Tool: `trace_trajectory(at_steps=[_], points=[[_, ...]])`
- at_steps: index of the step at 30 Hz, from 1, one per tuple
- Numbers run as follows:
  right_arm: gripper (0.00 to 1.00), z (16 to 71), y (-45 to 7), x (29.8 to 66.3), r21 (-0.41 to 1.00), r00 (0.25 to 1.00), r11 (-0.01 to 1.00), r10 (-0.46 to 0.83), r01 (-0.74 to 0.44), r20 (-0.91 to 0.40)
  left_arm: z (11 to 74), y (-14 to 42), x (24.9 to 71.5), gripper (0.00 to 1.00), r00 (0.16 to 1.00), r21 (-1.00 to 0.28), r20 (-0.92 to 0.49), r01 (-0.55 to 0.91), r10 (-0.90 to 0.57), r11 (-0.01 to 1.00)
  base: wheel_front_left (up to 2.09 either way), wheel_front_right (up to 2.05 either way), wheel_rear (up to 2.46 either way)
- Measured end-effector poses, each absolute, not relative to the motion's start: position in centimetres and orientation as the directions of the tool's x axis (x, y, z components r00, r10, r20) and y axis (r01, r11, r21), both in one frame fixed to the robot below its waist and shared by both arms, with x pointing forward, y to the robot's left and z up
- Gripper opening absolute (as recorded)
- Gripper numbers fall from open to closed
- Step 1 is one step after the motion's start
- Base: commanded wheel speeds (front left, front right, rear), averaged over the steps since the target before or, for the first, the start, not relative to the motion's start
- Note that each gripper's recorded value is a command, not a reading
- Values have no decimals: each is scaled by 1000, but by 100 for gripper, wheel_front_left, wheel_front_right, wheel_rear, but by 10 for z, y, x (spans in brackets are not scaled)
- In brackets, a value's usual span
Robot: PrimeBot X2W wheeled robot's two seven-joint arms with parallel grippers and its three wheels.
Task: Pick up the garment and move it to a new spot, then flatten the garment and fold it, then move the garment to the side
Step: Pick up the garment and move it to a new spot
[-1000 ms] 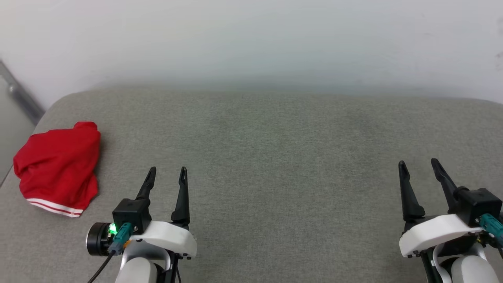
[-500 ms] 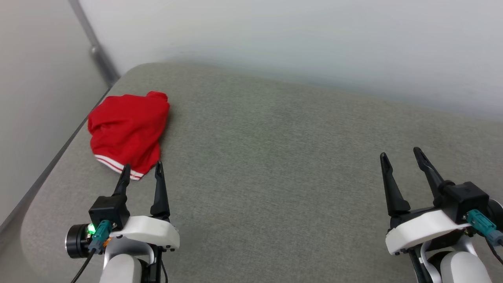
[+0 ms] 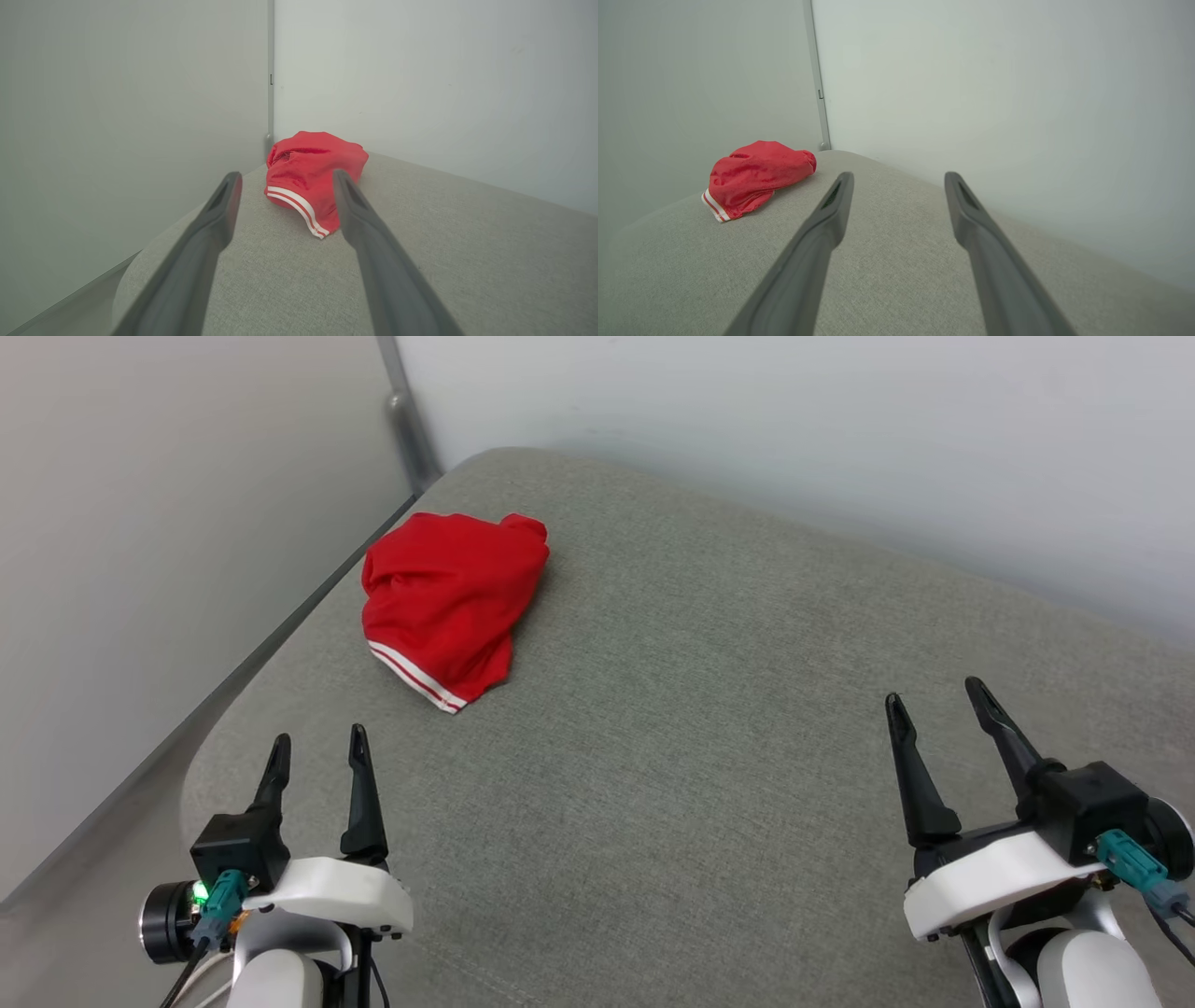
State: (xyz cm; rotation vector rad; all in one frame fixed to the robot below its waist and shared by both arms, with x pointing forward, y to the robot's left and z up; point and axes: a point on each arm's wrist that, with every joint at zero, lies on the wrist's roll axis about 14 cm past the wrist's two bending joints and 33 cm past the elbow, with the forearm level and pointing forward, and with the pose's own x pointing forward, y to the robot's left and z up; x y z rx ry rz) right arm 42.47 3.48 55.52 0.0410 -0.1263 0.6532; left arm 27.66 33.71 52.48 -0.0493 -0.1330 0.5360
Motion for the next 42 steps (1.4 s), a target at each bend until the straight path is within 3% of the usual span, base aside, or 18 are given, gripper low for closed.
trace_trajectory(at_steps=[13, 20, 25, 32, 33, 36, 42], points=[[100, 555, 41, 429, 2, 778, 784, 615, -620, 131, 527, 344, 281, 100, 847, -71, 115, -514, 518, 855, 0, 0, 0], [100, 559, 27, 443, -4, 797, 806, 586, -592, 144, 551, 347, 330, 100, 874, -36, 169, -456, 455, 889, 0, 0, 0], [100, 556, 5, 461, -13, 826, 836, 545, -549, 145, 548, 358, 385, 100, 909, -3, 109, -403, 401, 915, 0, 0, 0], [100, 536, -35, 485, 6, 879, 885, 461, -465, 120, 504, 365, 448, 100, 928, 70, -178, -319, 327, 945, 0, 0, 0], [100, 526, -47, 491, 18, 896, 900, 432, -436, 105, 474, 368, 458, 100, 891, 97, -328, -300, 315, 949, 0, 0, 0], [100, 509, -64, 499, 32, 916, 917, 394, -398, 79, 448, 383, 467, 100, 826, 127, -457, -306, 329, 944, 0, 0, 0], [100, 477, -91, 507, 48, 944, 942, 330, -331, 23, 377, 394, 457, 100, 620, 147, -708, -338, 338, 929, 0, 0, 0]])
